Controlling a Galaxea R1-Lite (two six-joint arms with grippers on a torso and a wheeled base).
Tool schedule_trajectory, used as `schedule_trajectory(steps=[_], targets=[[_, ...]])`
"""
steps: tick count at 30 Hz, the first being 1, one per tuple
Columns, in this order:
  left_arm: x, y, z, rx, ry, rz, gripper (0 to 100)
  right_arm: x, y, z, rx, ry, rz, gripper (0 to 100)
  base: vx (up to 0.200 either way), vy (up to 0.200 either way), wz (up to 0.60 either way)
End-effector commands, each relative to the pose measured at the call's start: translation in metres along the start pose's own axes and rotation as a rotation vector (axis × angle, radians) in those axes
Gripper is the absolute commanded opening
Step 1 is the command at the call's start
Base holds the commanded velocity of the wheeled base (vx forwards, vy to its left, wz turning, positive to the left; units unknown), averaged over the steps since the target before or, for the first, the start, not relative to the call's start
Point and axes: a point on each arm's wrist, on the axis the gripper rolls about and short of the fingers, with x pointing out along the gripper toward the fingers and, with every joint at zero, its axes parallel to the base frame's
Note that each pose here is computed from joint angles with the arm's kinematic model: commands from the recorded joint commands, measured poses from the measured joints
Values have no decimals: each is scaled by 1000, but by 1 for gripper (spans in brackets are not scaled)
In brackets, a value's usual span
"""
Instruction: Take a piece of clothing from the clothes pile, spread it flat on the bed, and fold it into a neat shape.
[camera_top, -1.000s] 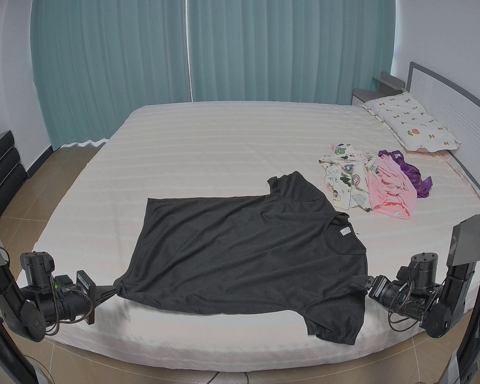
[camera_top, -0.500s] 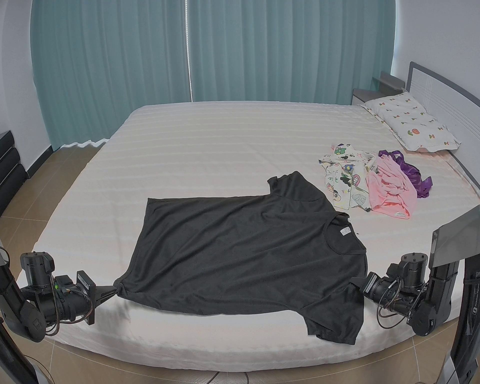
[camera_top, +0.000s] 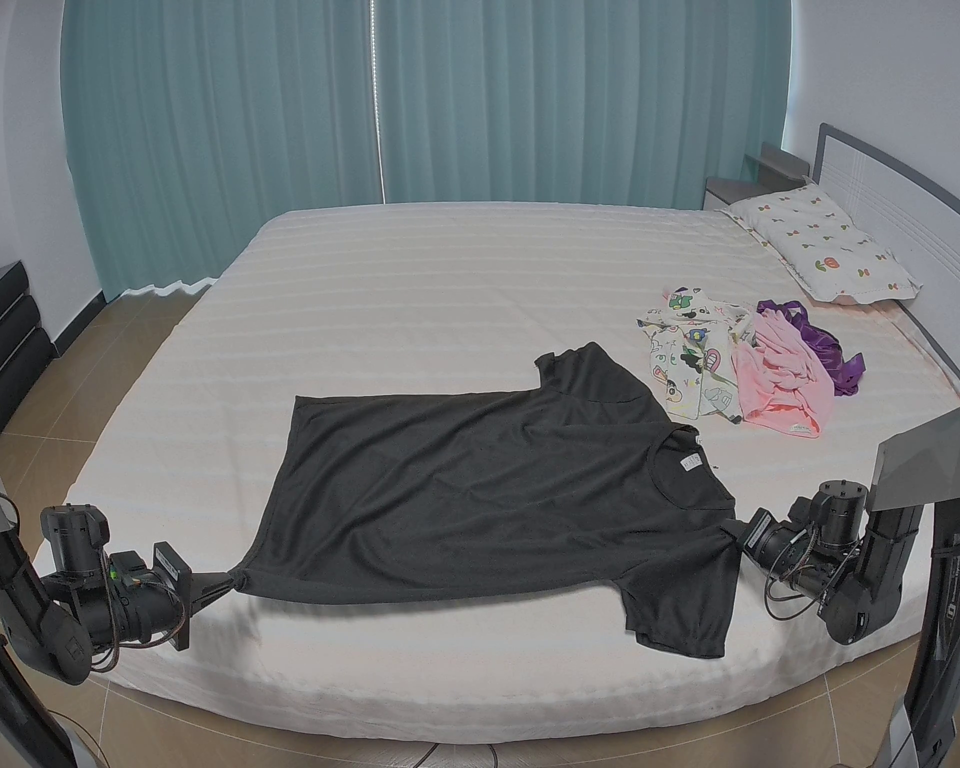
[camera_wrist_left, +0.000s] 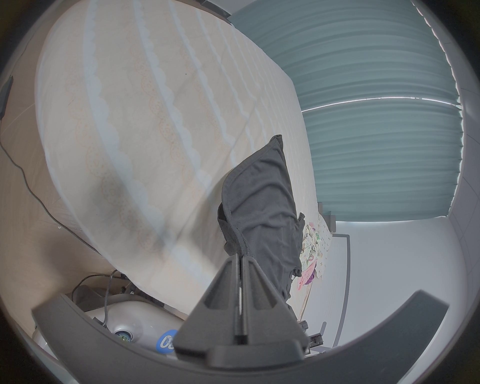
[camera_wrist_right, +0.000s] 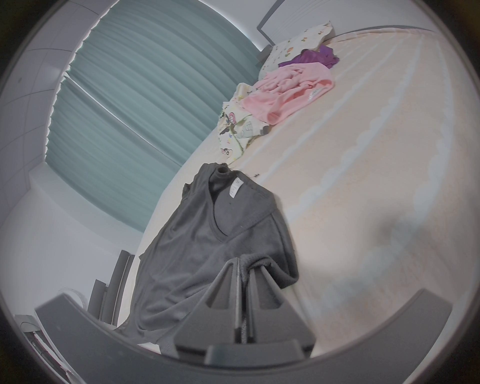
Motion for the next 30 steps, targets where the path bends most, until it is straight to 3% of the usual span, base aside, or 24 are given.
schedule_trajectory(steps=[1, 4, 5, 10, 18, 22, 30], targets=[[0, 0, 0, -2, 0, 1, 0, 7, 3, 6, -15, -16, 44, 0, 0, 0, 0], [0, 0, 0, -2, 0, 1, 0, 8, 6, 4, -30, -2, 64, 0, 0, 0, 0], [0, 0, 0, -1, 0, 0, 0, 9, 6, 3, -33, -2, 67, 100, 0, 0, 0], [0, 1, 0, -3, 2, 2, 0, 7, 11, 6, -39, -10, 82, 100, 0, 0, 0], [1, 0, 0, -1, 2, 1, 0, -22, -2, 10, -1, -6, 4, 100, 0, 0, 0], [2, 1, 1, -4, 4, 5, 0, -58, 9, -4, 8, 57, -11, 100, 0, 0, 0], [2, 1, 1, -4, 7, 4, 0, -80, 26, -40, -36, 226, 17, 100, 0, 0, 0]])
